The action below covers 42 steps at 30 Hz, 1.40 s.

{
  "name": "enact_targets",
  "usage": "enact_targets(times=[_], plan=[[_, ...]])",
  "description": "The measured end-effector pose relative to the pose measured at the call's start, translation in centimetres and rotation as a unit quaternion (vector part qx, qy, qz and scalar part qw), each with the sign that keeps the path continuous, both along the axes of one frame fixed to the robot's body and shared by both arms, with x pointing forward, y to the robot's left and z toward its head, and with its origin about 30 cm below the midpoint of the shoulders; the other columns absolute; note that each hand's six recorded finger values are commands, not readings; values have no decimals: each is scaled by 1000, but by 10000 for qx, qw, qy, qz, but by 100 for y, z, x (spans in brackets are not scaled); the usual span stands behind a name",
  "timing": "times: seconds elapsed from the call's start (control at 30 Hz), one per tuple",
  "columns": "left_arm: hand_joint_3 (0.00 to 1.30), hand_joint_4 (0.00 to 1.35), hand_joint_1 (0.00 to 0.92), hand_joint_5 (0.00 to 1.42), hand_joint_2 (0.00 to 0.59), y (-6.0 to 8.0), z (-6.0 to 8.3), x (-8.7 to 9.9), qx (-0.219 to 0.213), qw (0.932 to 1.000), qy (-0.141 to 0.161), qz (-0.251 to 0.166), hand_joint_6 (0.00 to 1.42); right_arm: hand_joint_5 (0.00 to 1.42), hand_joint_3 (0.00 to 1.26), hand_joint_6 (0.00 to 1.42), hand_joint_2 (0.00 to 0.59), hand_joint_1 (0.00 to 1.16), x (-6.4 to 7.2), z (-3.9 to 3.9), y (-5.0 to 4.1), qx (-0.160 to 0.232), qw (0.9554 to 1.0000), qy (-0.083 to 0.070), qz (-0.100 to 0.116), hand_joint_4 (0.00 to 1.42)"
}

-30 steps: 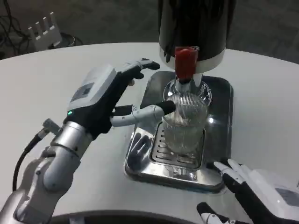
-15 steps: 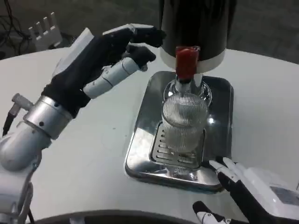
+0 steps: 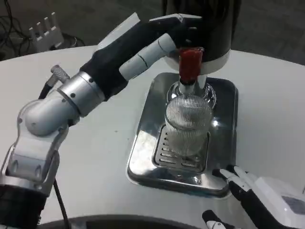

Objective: Grasp the cup under the faucet to collect the drink, then remove the cup.

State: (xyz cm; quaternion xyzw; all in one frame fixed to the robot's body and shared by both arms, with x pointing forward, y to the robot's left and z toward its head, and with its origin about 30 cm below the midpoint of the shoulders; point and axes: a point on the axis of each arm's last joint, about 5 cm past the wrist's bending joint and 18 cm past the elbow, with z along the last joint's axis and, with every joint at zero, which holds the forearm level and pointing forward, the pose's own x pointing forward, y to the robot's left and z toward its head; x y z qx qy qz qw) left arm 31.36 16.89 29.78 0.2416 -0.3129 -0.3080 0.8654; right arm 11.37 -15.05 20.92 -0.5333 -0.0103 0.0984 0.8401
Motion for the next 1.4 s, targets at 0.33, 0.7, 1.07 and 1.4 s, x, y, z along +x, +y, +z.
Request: enact_targets(times=[0.33, 0.7, 1.07, 1.4], plan=[[328, 279, 0, 374, 89, -153, -8, 105, 326, 9992, 151, -183, 485, 15, 112, 47, 446, 327, -27, -22, -30, 103, 9999, 35, -58, 0], [319, 259, 0, 333, 90, -222, 36, 172, 879, 9957, -61, -294, 417, 16, 121, 47, 446, 328, -34, -19, -55, 137, 9999, 35, -23, 0], [314, 221, 0, 277, 94, -237, 47, 203, 1410, 9885, -440, -318, 357, 25, 131, 47, 446, 329, -19, -9, -40, 243, 9997, 2, -33, 0], [309, 205, 0, 248, 89, -285, 76, 203, 1952, 9766, -881, -211, 333, 56, 146, 59, 439, 325, -11, -20, -66, 629, 9980, 74, -66, 0]])
